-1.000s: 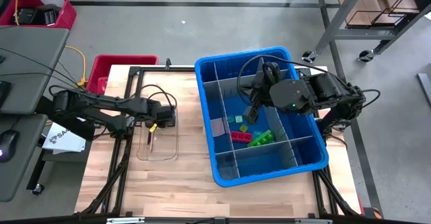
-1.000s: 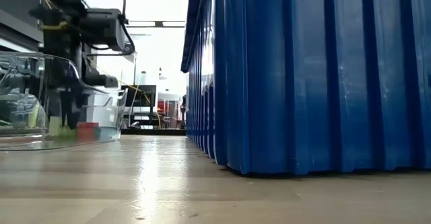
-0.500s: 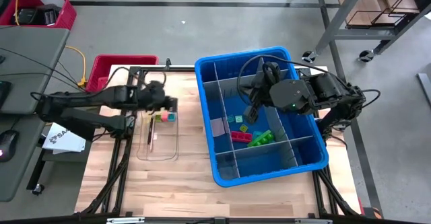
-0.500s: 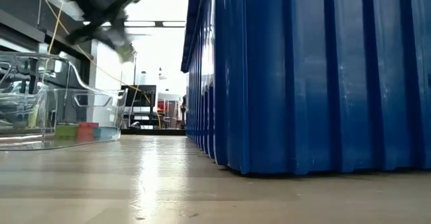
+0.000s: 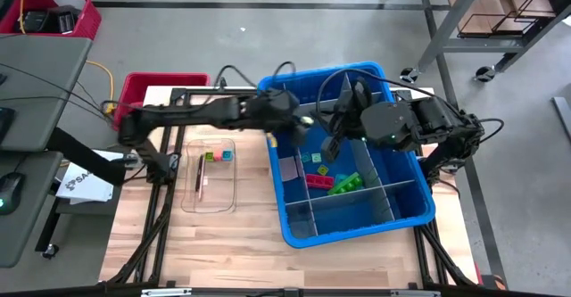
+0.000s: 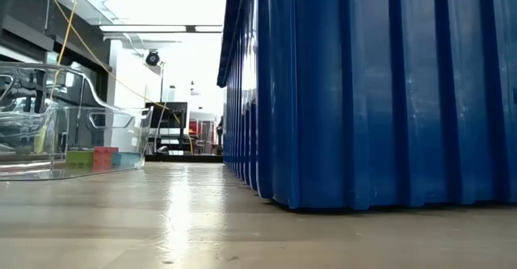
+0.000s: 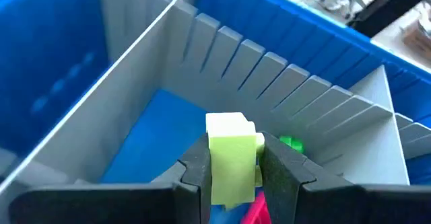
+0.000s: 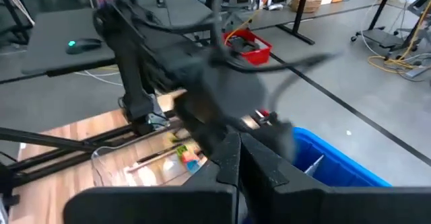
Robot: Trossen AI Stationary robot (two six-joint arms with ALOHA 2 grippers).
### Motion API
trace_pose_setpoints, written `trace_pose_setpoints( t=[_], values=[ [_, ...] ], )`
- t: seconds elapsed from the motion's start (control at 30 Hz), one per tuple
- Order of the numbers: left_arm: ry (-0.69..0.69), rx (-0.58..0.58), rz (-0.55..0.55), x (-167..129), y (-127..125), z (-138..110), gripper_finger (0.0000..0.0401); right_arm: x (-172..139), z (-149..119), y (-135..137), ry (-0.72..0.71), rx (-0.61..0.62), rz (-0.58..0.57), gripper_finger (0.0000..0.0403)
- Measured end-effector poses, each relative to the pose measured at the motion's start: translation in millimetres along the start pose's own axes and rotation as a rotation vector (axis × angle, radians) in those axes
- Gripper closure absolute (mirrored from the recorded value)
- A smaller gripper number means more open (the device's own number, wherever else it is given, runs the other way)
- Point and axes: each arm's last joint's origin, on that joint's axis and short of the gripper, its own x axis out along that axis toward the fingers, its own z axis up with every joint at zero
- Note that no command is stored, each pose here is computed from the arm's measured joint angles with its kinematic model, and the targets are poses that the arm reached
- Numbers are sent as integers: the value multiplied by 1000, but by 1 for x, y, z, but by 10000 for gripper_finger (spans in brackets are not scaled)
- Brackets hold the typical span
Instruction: Sort blocks
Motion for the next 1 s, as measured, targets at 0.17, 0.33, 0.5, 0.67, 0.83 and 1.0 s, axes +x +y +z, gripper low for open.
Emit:
trace_pose_setpoints(
  t=[0.17, 0.33, 0.5, 0.67, 0.83, 1.0],
  values=[
    [68, 91, -18, 29, -11, 10, 258, -1, 0, 1, 4, 0, 21, 403],
    [201, 115, -1, 35, -9, 2, 158, -2, -1, 4, 3, -3, 32, 403],
    [308, 118, 83, 14, -1, -2, 107, -3, -1, 4, 5, -8, 32, 403],
    [298, 223, 294, -38, 11, -4, 105, -3, -2, 3, 12, -19, 29, 403],
    [242, 120, 365, -93, 33, -27, 106, -3, -2, 3, 15, -31, 28, 403],
    [265, -83, 398, -127, 58, -81, 106, -2, -2, 3, 15, -39, 27, 403]
  ],
)
